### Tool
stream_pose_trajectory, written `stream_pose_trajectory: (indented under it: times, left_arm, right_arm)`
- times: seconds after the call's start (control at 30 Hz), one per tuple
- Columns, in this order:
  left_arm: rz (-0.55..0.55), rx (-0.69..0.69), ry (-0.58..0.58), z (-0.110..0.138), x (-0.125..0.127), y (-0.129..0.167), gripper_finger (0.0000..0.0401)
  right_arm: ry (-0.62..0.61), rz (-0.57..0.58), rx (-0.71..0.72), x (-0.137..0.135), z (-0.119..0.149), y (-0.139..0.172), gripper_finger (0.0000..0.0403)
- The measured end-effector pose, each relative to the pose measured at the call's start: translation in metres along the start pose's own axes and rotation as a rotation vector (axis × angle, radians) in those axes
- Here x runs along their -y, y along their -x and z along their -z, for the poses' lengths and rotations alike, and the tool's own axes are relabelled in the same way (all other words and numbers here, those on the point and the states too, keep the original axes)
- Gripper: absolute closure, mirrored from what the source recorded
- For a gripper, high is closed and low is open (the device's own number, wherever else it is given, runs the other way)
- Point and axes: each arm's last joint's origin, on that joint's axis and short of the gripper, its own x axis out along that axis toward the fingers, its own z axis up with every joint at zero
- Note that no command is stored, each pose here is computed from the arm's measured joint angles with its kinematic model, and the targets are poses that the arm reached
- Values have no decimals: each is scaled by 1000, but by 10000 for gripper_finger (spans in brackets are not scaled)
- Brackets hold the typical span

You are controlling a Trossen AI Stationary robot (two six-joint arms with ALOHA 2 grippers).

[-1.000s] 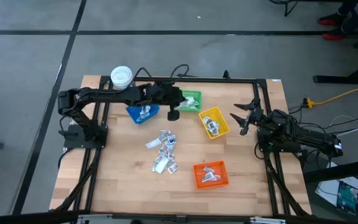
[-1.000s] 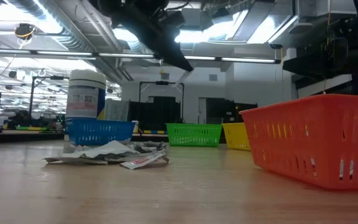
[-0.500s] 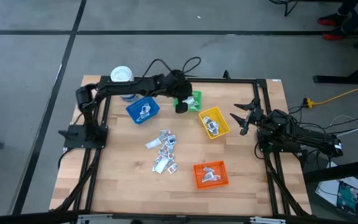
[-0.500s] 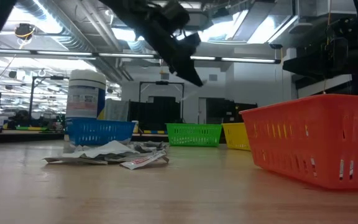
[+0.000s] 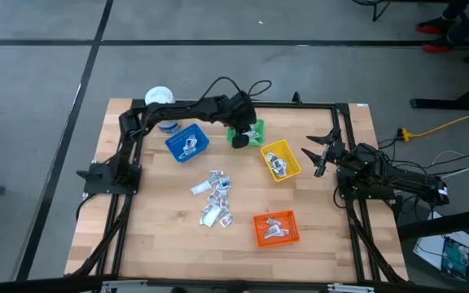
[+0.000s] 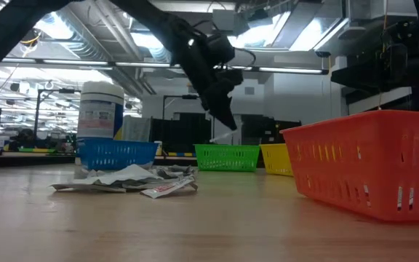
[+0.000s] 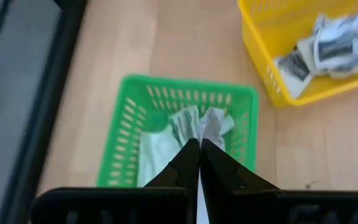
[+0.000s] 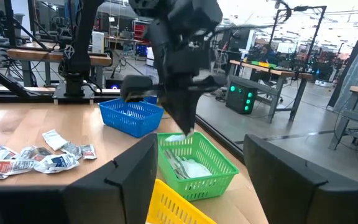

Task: Pick & Place First Aid Supplies
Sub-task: Put the white bandage into the green bin

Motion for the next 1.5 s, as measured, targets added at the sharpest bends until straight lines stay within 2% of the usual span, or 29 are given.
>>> stream_pose_trajectory:
  times: [0.23, 0.47, 0.83, 1.07, 1.5]
  left_arm:
    - [16, -78, 11, 13, -1, -19, 397]
    - [7, -104, -16, 16, -3, -19, 387]
    - [-5, -104, -25, 13, 0, -16, 290]
    - [-32, -80, -55, 2, 10, 7, 259]
    - [5, 18, -192, -23, 55, 54, 267]
  right_arm:
    - [0, 0, 0, 0, 0, 0, 166]
    - [0, 0, -1, 0, 0, 0, 166]
    - [0, 0, 0, 0, 0, 0, 166]
    - [0, 0, 0, 0, 0, 0, 166]
    - [0, 0, 0, 0, 0, 0, 166]
